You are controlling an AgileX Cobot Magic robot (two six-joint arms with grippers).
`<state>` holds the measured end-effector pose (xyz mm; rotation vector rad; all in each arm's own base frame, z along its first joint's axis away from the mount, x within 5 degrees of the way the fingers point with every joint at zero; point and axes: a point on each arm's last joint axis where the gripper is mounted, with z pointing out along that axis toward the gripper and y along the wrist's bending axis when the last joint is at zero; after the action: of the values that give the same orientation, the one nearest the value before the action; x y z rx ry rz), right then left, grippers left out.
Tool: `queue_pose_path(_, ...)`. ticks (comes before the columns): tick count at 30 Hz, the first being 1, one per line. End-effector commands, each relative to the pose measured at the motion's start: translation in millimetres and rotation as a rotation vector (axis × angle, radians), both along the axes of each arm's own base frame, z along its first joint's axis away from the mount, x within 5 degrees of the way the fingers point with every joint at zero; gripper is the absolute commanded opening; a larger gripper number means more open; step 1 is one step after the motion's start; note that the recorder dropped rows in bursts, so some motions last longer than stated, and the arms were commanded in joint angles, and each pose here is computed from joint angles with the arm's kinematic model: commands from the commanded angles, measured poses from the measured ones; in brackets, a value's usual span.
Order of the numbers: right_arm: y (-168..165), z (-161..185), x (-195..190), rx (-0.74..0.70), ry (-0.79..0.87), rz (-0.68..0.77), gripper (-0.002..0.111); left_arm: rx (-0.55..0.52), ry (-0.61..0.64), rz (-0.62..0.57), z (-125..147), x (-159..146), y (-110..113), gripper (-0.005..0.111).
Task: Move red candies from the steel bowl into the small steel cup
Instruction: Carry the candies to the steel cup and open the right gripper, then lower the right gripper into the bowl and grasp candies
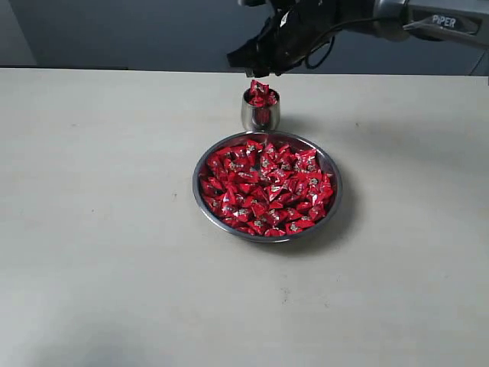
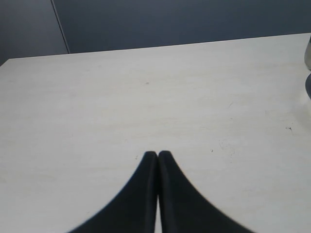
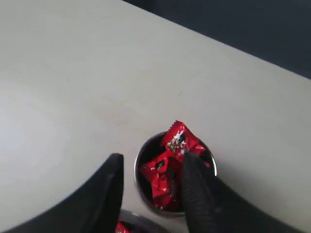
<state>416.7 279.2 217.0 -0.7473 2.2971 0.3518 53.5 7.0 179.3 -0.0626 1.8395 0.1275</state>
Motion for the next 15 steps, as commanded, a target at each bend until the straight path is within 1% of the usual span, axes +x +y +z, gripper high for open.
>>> queue_pose_path(1, -7, 17, -9, -0.02, 0.054, 0.008, 0.039, 0.002, -0.018, -0.008, 4, 0, 0, 0.0)
queue_pose_path(7, -7, 9, -23, -0.088, 0.177, 0.039, 0.039, 0.002, -0.018, -0.008, 4, 0, 0, 0.0)
queue_pose_path(15, 1, -21, -45, -0.153, 0.232, 0.09, 0.039, 0.002, -0.018, -0.008, 4, 0, 0, 0.0)
